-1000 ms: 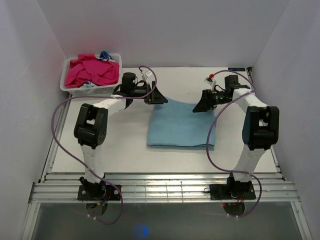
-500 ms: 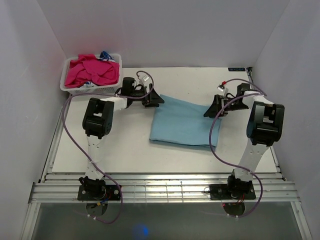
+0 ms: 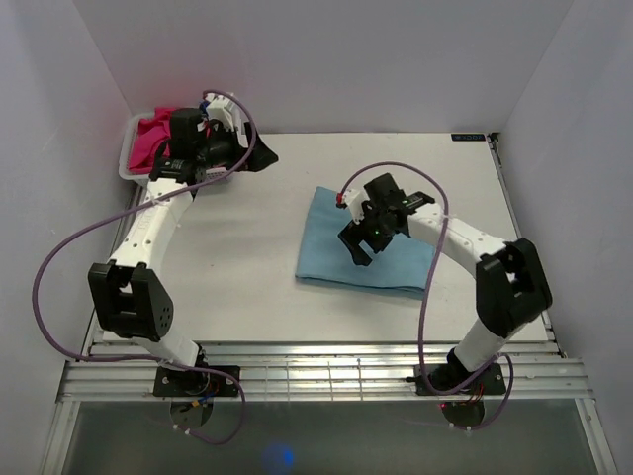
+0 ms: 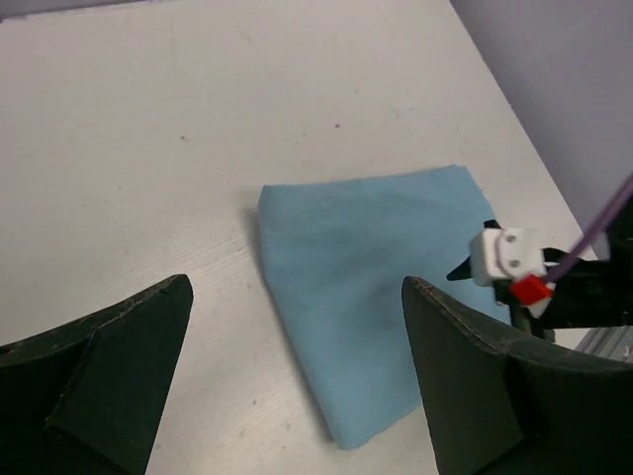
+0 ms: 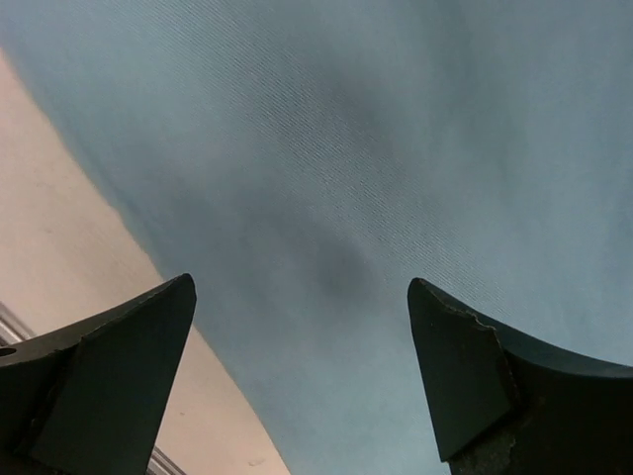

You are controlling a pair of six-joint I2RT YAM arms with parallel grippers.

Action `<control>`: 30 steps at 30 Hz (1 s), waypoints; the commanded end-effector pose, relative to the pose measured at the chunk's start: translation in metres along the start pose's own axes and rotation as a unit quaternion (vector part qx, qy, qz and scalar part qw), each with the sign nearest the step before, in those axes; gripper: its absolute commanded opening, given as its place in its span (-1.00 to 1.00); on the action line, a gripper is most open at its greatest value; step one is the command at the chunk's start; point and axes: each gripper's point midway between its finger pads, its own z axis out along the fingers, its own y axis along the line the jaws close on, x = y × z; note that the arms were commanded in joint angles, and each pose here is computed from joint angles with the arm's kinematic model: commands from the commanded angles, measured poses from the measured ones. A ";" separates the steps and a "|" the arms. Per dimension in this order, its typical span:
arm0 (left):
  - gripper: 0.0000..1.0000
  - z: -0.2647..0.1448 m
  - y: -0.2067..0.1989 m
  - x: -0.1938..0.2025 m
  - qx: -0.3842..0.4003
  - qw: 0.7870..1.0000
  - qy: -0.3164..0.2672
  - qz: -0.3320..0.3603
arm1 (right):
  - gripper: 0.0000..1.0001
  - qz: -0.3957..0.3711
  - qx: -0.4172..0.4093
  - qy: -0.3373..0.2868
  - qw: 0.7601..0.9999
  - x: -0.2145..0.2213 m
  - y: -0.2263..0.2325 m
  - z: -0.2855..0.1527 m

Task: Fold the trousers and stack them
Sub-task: Neatly place the folded trousers to the corner

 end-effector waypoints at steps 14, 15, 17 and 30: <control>0.96 -0.013 0.040 0.087 -0.064 0.991 0.100 -0.065 | 0.88 -0.075 0.036 0.191 0.978 0.136 -0.113 0.036; 0.96 -0.011 0.042 0.088 -0.065 0.991 0.101 -0.064 | 0.88 -0.079 0.049 0.188 0.978 0.138 -0.139 0.029; 0.96 -0.010 0.045 0.090 -0.066 0.990 0.103 -0.063 | 0.88 -0.106 0.049 0.191 0.975 0.141 -0.164 0.026; 0.96 -0.014 0.044 0.069 -0.067 0.994 0.082 -0.021 | 0.80 -0.147 0.206 0.019 0.967 0.004 -0.261 -0.092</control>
